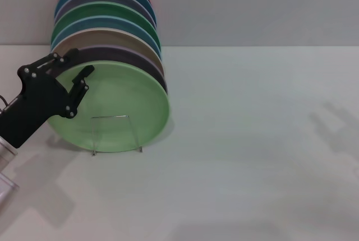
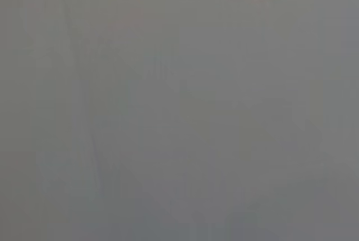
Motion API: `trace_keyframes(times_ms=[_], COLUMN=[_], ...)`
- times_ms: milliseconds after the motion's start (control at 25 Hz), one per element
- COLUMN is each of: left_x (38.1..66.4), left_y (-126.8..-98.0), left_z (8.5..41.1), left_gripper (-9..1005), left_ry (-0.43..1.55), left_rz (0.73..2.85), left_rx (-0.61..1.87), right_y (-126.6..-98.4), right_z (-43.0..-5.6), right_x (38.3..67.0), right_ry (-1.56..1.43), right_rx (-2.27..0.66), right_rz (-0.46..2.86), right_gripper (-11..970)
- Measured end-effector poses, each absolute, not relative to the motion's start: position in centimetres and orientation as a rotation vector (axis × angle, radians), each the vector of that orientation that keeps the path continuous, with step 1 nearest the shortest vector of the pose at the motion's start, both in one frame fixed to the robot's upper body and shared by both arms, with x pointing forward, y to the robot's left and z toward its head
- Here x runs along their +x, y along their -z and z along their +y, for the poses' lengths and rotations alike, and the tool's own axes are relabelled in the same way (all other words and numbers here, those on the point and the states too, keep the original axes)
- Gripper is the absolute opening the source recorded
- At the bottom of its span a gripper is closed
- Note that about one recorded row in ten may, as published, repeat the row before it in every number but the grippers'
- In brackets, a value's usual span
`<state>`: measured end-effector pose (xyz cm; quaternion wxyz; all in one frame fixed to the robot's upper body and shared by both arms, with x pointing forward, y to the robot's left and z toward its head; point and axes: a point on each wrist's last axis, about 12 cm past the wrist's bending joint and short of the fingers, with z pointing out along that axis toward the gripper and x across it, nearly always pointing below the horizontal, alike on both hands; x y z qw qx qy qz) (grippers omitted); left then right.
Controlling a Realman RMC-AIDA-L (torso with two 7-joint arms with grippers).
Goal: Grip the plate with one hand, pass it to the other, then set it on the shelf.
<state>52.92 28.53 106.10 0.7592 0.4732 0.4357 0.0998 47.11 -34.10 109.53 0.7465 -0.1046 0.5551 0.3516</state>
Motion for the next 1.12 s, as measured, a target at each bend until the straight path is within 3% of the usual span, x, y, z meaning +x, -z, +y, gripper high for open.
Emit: trace_keyframes(times_ms=[120,560,1120], left_x=[52.7,49.3,46.9], left_y=[-105.9,-104.2,-105.3], left_z=[28.5,28.2,30.0], left_gripper=[298,326,392], left_ry=[-0.223,-0.281,-0.336], left_rz=[0.951,0.946,0.915], left_rx=[1.032,1.006,0.767], right_y=[-109.5,-109.6,-109.6], right_z=[-34.1,-34.1,-34.2], right_x=[47.1,47.2,47.4], right_ry=[-0.769,-0.77,-0.73], right_rx=[-0.228,-0.232,-0.246], right_rz=[1.215,1.212,1.208], right_gripper=[587,587,587])
